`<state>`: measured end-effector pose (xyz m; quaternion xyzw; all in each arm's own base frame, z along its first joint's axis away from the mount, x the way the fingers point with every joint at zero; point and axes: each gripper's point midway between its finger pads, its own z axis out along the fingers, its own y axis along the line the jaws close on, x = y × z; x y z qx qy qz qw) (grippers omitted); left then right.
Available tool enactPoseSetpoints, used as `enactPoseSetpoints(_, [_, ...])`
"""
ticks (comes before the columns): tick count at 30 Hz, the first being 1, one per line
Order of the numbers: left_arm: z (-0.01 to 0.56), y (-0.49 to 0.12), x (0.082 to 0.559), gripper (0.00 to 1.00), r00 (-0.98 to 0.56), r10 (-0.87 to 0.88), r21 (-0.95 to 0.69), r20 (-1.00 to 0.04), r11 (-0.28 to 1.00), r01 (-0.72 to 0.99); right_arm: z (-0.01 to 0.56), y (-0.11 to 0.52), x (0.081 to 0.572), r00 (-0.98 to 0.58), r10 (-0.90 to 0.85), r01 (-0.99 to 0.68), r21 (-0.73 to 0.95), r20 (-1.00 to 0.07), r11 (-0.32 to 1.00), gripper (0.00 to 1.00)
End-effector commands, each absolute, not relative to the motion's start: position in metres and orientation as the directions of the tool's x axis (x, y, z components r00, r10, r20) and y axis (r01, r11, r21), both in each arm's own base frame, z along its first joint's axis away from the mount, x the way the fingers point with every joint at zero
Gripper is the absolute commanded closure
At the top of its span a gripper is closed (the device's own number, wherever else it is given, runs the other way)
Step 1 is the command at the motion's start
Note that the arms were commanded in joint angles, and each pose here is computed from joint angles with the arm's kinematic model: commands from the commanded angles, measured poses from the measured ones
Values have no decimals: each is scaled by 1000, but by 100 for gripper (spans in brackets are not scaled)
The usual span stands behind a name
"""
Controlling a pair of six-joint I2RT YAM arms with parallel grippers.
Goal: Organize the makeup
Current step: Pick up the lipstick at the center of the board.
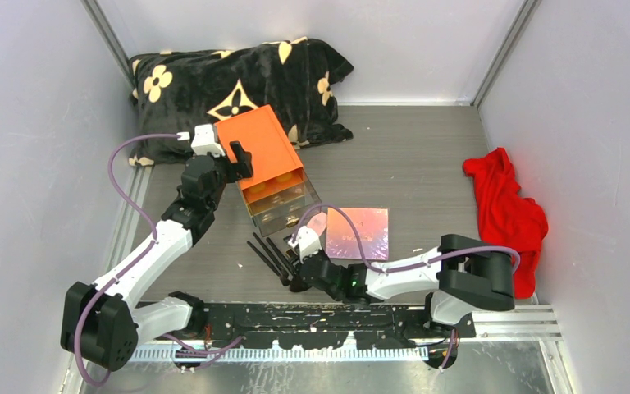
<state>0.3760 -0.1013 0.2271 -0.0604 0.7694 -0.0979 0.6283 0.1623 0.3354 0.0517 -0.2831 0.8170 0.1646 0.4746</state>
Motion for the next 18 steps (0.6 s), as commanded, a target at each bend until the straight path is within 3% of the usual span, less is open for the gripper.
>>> enactPoseSetpoints(1, [138,-81,344,15,-478,-42,-40,-878,999,-14,58,353,159,-401,-256,-636,66,-879,769,51])
enactPoseSetpoints(18, [137,-80,342,15,-479,-39,-36,-877,999,-15,38,358,161,-423,-291,-626,45,-858,778,55])
